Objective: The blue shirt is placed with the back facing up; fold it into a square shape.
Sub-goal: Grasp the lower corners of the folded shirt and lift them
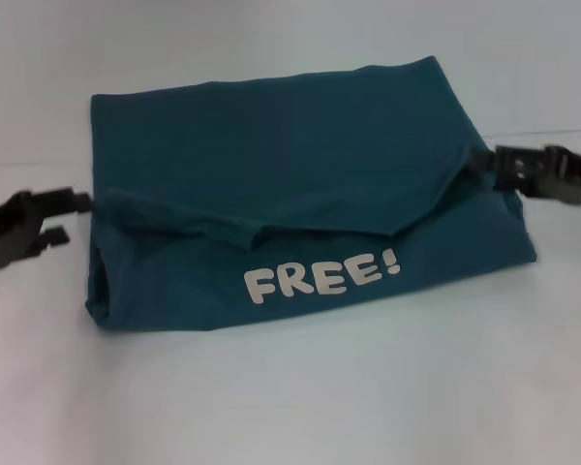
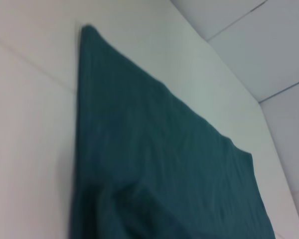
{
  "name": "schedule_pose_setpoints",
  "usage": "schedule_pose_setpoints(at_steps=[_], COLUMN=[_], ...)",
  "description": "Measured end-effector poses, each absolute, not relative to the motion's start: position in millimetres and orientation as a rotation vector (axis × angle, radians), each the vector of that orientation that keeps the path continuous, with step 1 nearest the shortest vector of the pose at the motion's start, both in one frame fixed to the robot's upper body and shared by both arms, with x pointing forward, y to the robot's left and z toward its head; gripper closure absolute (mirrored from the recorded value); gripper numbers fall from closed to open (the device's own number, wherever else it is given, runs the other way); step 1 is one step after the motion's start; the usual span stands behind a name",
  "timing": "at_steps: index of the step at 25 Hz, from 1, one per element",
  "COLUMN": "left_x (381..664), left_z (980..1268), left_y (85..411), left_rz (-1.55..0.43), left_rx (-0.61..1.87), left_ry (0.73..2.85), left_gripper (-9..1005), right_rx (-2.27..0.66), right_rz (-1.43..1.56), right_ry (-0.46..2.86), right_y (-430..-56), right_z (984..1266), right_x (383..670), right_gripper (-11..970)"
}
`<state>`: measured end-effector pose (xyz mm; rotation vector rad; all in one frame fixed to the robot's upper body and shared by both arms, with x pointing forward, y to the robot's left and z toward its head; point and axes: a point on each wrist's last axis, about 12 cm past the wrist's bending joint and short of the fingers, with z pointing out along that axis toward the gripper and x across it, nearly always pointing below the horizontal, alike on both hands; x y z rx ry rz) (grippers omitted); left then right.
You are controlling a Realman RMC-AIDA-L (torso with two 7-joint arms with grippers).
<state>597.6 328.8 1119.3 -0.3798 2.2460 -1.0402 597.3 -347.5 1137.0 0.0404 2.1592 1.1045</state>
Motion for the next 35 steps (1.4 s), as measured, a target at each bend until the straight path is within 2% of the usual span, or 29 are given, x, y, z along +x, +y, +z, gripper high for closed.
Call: schedule_pose_setpoints(at_steps=[4, 9, 22, 35], left_x=[579.8, 568.5, 568.1, 576.5], left_z=[1102.5, 1087.1, 1063.6, 1066.5], left_y=[328.8, 327.6, 323.2, 299.6], left_rz=[-1.077, -1.082, -0.997, -1.065], left_rx=[-0.356, -0.292, -0.301, -0.286], left_ry=[2.272, 2.289, 2.306, 2.318], left_gripper=[306, 306, 305, 306], right_rx=[0.018, -0.046, -0.050, -0.016], right_rz=[1.193, 1.220, 1.196, 1.190], right_ry=[2.151, 2.115, 2.098, 2.104], right_y=[-357.3, -364.6, -364.2, -365.7], right_z=[1128.0, 1126.0, 1122.5, 1117.1], right_x=[570.4, 554.3, 558.1, 556.2], right_gripper=[127, 127, 126, 125])
